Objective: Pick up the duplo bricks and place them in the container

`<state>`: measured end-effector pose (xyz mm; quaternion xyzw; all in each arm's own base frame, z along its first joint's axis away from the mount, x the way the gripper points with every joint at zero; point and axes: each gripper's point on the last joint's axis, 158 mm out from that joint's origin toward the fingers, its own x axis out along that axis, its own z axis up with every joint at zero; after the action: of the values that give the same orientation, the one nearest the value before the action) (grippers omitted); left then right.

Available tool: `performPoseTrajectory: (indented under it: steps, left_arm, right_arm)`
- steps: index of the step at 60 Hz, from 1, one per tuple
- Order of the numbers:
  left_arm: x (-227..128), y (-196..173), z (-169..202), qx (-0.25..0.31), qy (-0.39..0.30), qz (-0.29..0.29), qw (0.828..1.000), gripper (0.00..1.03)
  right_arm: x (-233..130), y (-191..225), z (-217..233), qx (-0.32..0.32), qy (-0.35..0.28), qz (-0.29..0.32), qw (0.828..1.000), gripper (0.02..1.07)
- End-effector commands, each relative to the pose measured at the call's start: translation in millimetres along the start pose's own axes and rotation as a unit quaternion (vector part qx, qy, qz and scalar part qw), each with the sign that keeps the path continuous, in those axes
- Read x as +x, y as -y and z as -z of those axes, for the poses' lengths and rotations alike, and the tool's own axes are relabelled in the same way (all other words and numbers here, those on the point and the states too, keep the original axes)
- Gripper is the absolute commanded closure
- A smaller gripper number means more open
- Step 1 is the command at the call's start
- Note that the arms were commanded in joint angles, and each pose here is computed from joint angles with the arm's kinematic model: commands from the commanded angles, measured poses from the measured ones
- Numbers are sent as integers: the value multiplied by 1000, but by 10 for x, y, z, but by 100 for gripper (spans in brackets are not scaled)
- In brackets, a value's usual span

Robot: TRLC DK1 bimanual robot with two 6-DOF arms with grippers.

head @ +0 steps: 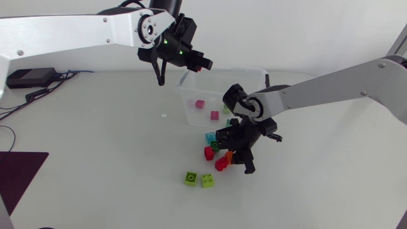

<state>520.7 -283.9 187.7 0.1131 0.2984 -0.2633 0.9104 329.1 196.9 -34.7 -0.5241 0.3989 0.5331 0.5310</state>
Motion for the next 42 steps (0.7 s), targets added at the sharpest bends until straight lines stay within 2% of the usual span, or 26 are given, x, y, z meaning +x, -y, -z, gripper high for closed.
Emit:
performPoseTrajectory:
  steps: [1, 7, 9, 13, 14, 15, 17, 20, 32, 42]
  left_arm:
    - [165, 67, -6, -13, -6, 9, 1000, 78]
    - [320, 52, -7, -15, -12, 9, 1000, 76]
    - [371, 33, 21, -16, -19, 8, 1000, 71]
    - [431, 5, 53, -19, -29, 7, 999, 45]
    - [430, -5, 52, -19, -30, 6, 999, 42]
    - [446, -14, 69, -20, -34, 6, 999, 30]
    - [447, -22, 84, -19, -37, 6, 999, 16]
    - [423, -34, 139, -18, -49, 6, 999, 6]
    - [85, -33, 218, -1, -72, 10, 997, 5]
    - [-327, 23, 450, 52, -90, 17, 994, 5]
  right_arm:
    - [-16, -182, 9, -5, 5, -18, 1000, 89]
    - [-191, -186, 7, 5, 19, -6, 1000, 89]
    - [-255, -177, 7, 8, 25, 0, 1000, 89]
    - [-385, -163, 17, 17, 32, 10, 999, 89]
    - [-407, -163, 20, 19, 34, 11, 999, 89]
    - [-438, -165, 18, 21, 37, 13, 999, 89]
    - [-511, -164, 22, 24, 43, 17, 999, 89]
    - [-639, -143, 41, 30, 48, 30, 998, 89]
    - [-1014, 80, 75, 60, 69, 81, 992, 89]
    - [-1429, 465, 89, 105, 108, 147, 978, 89]
